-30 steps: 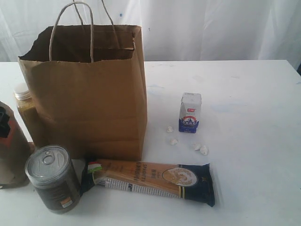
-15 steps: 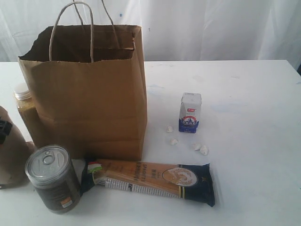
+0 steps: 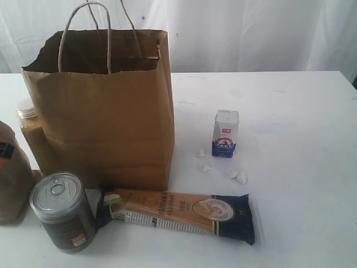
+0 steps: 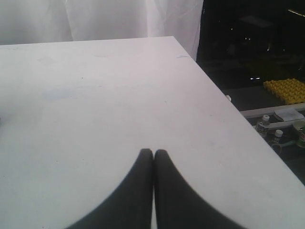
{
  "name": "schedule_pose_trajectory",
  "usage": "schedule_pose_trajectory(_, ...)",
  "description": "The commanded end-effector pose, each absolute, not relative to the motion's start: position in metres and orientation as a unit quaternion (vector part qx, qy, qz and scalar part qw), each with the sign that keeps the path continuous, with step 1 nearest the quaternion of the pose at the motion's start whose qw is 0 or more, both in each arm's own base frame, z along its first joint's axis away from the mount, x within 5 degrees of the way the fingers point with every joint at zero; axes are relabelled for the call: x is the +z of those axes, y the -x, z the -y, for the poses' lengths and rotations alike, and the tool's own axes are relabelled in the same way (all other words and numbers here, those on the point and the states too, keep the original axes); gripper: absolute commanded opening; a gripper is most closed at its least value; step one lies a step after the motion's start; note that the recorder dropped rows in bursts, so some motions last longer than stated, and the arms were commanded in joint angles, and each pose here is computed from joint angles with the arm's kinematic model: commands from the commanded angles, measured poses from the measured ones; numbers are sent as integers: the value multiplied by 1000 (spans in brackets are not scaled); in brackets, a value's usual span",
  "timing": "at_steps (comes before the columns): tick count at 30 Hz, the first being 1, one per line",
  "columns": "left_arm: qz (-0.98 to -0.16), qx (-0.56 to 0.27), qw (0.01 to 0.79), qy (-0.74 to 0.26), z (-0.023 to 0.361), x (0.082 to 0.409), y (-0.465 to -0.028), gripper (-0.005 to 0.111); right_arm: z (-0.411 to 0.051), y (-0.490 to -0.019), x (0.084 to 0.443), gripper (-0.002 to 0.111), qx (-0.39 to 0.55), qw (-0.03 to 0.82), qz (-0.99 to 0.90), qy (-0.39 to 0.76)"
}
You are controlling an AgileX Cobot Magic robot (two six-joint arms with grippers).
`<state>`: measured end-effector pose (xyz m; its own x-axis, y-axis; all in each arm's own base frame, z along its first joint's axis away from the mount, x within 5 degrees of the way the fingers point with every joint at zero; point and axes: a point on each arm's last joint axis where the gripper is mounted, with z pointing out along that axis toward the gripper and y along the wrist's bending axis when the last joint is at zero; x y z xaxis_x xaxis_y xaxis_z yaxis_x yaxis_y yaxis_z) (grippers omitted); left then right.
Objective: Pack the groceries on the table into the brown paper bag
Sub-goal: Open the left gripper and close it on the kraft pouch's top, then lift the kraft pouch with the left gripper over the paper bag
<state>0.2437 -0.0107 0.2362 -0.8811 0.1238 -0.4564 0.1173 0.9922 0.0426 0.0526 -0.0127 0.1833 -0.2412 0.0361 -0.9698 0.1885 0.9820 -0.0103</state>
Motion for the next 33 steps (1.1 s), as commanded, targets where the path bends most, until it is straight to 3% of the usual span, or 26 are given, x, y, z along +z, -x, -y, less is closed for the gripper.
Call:
schedule_pose_trajectory(1,-974,10,215,-68,11,234,-239,0,13,-52,184,0,-66,614,-784,-72)
schedule_pose_trajectory(7,-978,19,198,-71,9,277,-235,0,13,-52,184,0,-66,614,-784,-72)
schedule_pose_trajectory(18,-941,36,331,-67,4,367,-188,0,13,-52,184,0,-66,614,-784,-72)
schedule_pose_trajectory(25,-820,36,569,-56,4,476,-158,0,13,-52,184,0,-66,614,-784,-72)
schedule_pose_trajectory(28,-760,-30,648,-41,12,502,-157,0,13,-52,184,0,-66,614,-784,-72)
schedule_pose_trajectory(30,-752,-104,650,-26,21,505,-157,0,13,-52,184,0,-66,614,-784,-72)
schedule_pose_trajectory(33,-750,-151,644,-17,26,505,-159,0,13,-52,184,0,-66,614,-784,-72)
